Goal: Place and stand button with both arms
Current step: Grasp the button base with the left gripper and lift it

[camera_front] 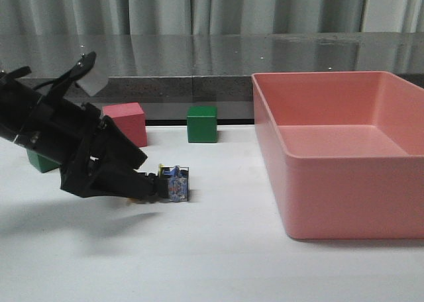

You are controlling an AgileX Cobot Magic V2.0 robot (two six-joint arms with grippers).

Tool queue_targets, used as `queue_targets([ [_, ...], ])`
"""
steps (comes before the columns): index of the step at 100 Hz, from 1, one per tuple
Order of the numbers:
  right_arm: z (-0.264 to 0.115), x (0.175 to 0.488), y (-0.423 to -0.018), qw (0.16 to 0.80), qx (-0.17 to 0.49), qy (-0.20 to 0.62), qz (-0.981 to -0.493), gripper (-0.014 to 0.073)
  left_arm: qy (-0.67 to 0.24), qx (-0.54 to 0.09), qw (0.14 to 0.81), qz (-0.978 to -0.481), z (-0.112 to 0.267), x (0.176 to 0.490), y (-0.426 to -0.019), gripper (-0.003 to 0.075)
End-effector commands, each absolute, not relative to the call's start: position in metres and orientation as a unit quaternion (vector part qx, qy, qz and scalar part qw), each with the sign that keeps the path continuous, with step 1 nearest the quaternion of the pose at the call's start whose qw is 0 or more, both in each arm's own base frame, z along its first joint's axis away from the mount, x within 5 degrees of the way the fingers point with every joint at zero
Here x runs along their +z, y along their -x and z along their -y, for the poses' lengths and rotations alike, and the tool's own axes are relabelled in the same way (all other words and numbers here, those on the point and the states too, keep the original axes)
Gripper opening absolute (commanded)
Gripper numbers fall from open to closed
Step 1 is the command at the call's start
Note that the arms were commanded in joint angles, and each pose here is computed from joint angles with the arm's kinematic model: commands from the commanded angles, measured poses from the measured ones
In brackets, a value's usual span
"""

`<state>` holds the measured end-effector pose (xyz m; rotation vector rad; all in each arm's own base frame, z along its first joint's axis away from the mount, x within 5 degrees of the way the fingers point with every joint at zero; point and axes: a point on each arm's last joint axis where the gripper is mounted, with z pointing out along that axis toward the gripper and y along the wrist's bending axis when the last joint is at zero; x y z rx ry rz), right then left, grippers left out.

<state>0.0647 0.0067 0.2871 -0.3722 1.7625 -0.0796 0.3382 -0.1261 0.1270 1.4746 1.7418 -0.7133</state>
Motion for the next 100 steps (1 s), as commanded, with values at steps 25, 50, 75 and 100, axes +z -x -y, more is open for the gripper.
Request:
queue_targets([
  [25, -0.008, 0.302, -0.065, 0.656, -0.038, 0.163, -0.736, -0.0061, -0.558, -0.286, 0.392, -0.673, 0.129, 0.132, -0.345, 0.0512],
  [50, -0.008, 0.302, -0.065, 0.656, -0.038, 0.163, -0.736, -0.0061, -0.558, -0.3, 0.394, -0.666, 0.131, 0.134, -0.343, 0.0128],
  [75, -0.008, 0.302, -0.065, 0.656, -0.038, 0.163, -0.736, -0.0061, -0.577, -0.335, 0.414, -0.619, 0.132, 0.18, -0.337, -0.002],
  [100, -0.008, 0.302, -0.065, 0.656, -0.038, 0.163, -0.736, -0.0061, -0.638, -0.177, 0.356, -0.659, 0.124, 0.268, -0.33, -0.002],
])
